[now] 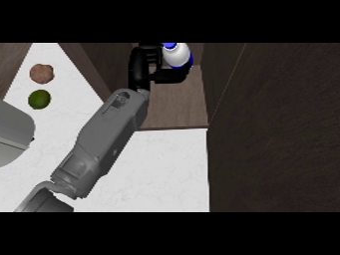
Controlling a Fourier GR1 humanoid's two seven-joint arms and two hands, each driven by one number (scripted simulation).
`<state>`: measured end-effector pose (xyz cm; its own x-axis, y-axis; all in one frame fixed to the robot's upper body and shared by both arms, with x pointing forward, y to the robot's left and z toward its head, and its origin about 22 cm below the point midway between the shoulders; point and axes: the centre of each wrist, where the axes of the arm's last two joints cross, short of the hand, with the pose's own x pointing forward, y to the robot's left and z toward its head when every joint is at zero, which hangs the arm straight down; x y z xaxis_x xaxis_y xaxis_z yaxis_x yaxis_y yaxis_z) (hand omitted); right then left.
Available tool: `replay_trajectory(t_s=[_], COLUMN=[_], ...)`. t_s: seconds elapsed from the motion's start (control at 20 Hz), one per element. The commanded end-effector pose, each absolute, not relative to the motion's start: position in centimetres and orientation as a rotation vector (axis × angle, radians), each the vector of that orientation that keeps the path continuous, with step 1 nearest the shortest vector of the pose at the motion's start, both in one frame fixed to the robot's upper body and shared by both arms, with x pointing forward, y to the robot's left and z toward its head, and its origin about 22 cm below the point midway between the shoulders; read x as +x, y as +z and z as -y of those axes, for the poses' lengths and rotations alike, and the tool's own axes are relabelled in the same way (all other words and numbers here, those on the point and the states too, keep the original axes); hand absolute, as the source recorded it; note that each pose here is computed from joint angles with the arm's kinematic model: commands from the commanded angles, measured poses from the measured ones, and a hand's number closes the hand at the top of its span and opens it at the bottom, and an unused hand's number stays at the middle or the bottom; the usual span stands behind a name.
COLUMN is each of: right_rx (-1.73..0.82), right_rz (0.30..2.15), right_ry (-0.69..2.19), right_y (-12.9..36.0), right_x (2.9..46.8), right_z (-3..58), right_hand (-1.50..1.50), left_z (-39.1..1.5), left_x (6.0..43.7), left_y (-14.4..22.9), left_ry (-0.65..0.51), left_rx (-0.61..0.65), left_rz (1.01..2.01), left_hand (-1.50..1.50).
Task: Pick up the bottled water, place it into the cabinet and close the cabinet
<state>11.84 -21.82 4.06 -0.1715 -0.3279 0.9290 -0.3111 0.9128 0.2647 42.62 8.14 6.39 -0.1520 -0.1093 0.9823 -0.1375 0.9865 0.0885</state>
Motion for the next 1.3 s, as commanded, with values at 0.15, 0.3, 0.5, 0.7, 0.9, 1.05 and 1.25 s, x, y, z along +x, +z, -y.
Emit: replay_trajectory(t_s=[0.15, 0.3, 0.5, 0.7, 0.9, 1.05, 1.25], right_rx=[0.488, 0.475, 0.495, 0.486, 0.503, 0.484, 0.501], right_rz=[1.774, 1.754, 1.765, 1.752, 1.766, 1.762, 1.771], right_ry=[-0.019, 0.001, -0.007, -0.007, -0.015, 0.001, 0.000], right_y=[3.9, 3.9, 4.5, 3.9, 3.2, 3.6, 4.0], right_x=[13.0, 11.7, 11.6, 11.9, 11.9, 11.7, 11.2], right_z=[21.7, 20.9, 21.6, 21.6, 21.5, 22.4, 22.4], right_hand=[-1.50, -1.50, -1.50, -1.50, -1.50, -1.50, -1.50], left_z=[-9.9, -11.2, -11.8, -14.1, -15.0, -14.4, -15.1], left_x=[43.5, 43.6, 43.7, 43.1, 43.9, 43.7, 43.1], left_y=[5.0, 4.4, 3.9, 2.0, 3.3, 3.0, 1.7], left_ry=[-0.009, -0.052, -0.100, -0.118, -0.104, -0.100, -0.088], left_rx=[0.317, 0.428, 0.539, 0.627, 0.653, 0.679, 0.670], left_rz=[1.712, 1.715, 1.706, 1.682, 1.673, 1.664, 1.618], left_hand=[1.50, 1.50, 1.50, 1.50, -1.50, -1.50, -1.50])
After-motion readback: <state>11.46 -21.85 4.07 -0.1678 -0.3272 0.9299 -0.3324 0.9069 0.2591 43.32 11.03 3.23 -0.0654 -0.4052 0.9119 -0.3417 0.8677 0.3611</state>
